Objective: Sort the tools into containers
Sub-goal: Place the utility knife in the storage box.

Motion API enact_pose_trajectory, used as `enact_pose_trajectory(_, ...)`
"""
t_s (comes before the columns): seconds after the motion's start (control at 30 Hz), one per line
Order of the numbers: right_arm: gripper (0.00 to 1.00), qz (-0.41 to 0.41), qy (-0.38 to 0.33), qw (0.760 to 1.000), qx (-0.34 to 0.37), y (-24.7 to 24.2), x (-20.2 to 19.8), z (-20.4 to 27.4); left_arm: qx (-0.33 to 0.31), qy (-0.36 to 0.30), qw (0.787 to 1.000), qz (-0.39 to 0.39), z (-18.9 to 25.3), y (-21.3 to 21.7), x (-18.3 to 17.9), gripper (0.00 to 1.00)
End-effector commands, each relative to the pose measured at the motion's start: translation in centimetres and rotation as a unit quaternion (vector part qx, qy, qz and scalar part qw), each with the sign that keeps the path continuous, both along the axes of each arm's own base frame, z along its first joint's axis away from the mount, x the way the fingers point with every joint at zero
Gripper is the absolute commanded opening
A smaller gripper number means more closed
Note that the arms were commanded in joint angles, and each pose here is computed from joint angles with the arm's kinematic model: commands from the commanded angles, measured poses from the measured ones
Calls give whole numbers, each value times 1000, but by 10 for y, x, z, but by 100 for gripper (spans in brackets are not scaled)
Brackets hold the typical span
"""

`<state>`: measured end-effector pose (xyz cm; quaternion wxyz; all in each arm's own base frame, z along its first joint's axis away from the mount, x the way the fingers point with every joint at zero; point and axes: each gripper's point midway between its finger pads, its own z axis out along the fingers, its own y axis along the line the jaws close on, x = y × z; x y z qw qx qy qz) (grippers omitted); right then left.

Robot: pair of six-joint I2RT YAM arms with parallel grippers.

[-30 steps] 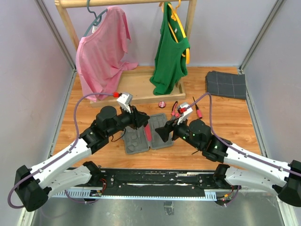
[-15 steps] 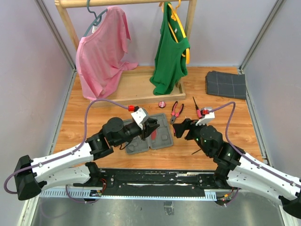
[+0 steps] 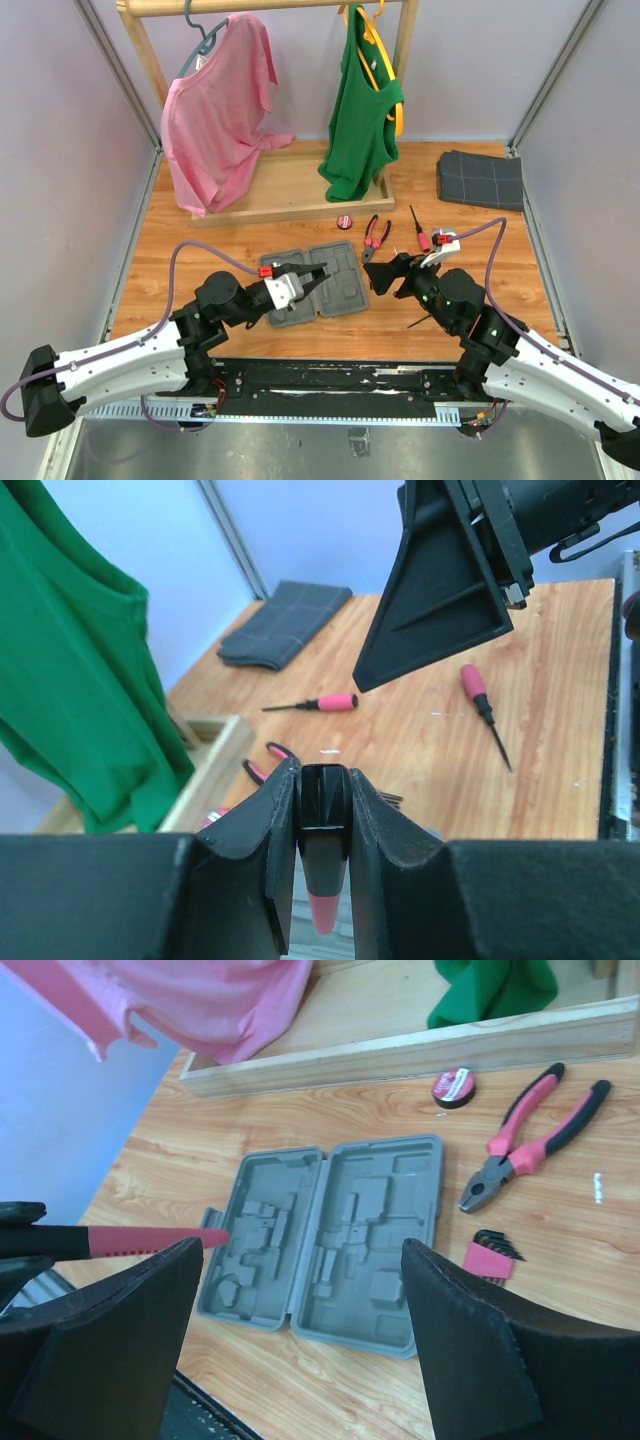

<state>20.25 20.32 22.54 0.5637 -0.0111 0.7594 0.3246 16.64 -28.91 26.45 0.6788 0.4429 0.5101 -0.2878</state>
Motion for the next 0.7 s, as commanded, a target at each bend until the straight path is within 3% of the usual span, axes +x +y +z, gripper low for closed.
enact_pose_trajectory(0.0, 82, 25, -9, 998, 50, 13, -3, 17, -15, -118, 993, -13, 31, 8, -9, 0)
enact_pose_trajectory(0.23, 82, 48, 3, 992, 120, 34, -3, 41, 13, -275, 957, -90, 28, 15, -46, 1)
enact_pose_trajectory(0.43, 84, 33, 82, 976, 199, 53, 2, 47, 14, -338, 934, -117, 29, 18, -62, 0)
enact_pose_trajectory(0.67, 85, 31, 187, 938, 290, 74, -1, 43, 26, -362, 925, -114, 25, 19, -62, 0)
